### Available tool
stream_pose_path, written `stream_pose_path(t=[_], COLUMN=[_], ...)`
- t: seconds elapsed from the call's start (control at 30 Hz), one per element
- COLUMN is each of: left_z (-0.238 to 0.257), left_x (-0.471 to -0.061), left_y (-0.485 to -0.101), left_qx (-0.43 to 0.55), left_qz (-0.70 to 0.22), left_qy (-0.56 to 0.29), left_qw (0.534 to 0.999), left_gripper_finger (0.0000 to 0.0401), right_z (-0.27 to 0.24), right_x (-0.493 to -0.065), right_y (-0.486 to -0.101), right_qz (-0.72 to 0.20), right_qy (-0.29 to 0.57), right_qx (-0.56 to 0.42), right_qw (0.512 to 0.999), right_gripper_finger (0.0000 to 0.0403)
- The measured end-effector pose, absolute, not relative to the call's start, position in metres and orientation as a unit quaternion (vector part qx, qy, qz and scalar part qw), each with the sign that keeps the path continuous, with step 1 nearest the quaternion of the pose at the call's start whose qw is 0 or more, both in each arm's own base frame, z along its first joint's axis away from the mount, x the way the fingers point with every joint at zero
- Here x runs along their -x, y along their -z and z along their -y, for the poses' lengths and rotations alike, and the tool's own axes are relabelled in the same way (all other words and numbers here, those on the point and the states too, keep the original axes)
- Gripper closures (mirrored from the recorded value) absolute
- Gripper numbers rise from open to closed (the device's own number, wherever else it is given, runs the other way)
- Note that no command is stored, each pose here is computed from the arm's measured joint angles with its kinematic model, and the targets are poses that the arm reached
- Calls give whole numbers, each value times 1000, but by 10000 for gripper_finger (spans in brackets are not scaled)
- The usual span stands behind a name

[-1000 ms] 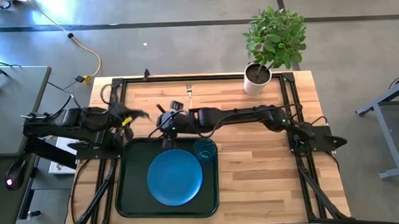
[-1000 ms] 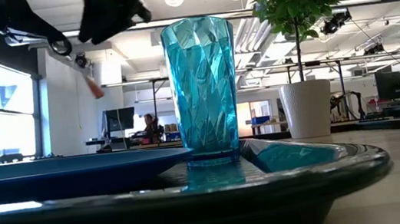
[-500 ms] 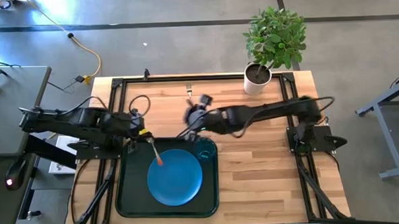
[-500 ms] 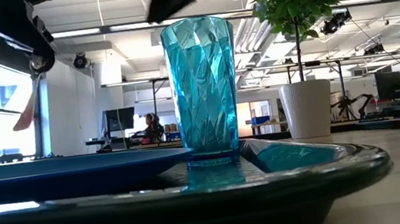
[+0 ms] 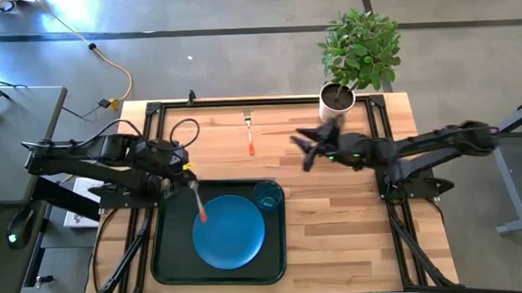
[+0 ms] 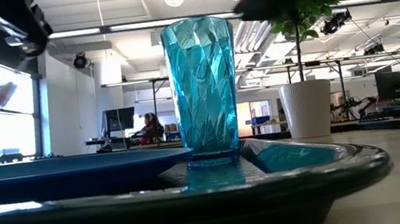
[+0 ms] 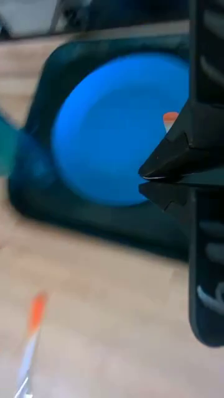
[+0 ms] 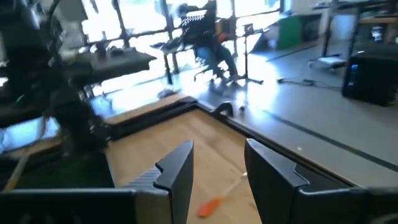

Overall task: Pick and place plate/cup/fork/spoon on tray
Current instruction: Put the orange spoon on the black tray to the left of the blue plate

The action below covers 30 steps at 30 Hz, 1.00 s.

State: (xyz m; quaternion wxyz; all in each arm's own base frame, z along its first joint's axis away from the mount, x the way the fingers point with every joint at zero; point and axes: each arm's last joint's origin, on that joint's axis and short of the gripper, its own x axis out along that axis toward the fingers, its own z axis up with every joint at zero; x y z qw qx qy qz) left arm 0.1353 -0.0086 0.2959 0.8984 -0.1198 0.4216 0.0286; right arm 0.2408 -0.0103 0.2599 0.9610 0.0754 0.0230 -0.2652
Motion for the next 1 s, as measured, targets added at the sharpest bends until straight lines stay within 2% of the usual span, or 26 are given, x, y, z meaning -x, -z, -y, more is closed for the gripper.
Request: stream_pose_path(t=[0.1, 0.2, 0.3, 0.57, 0.87, 1.0], left_z=[10, 8, 6, 0, -17, -19], left_x=[-135, -137, -142, -161, -169, -163], left_y=[-286, -276, -268, -252, -226, -205], left_qx=[154, 173, 187, 204, 246, 282], left_qz=[-477, -529, -567, -616, -647, -656], left_qy=[-10, -34, -43, -6, -47, -31], left_qw=[865, 830, 801, 761, 720, 699], left_gripper_finger=[397, 397, 396, 396, 396, 396], right_z=[8, 5, 4, -3, -9, -9], right_x=[-216, -199, -190, -187, -187, -187], right_y=[-253, -248, -241, -246, -246, -244], right_qz=[18, 61, 64, 84, 82, 69], right_qy=[256, 244, 236, 197, 178, 178], right_qx=[-86, -92, -78, -48, -33, -34], right_qw=[963, 964, 966, 975, 980, 981], right_gripper_finger=[270, 270, 270, 270, 270, 270])
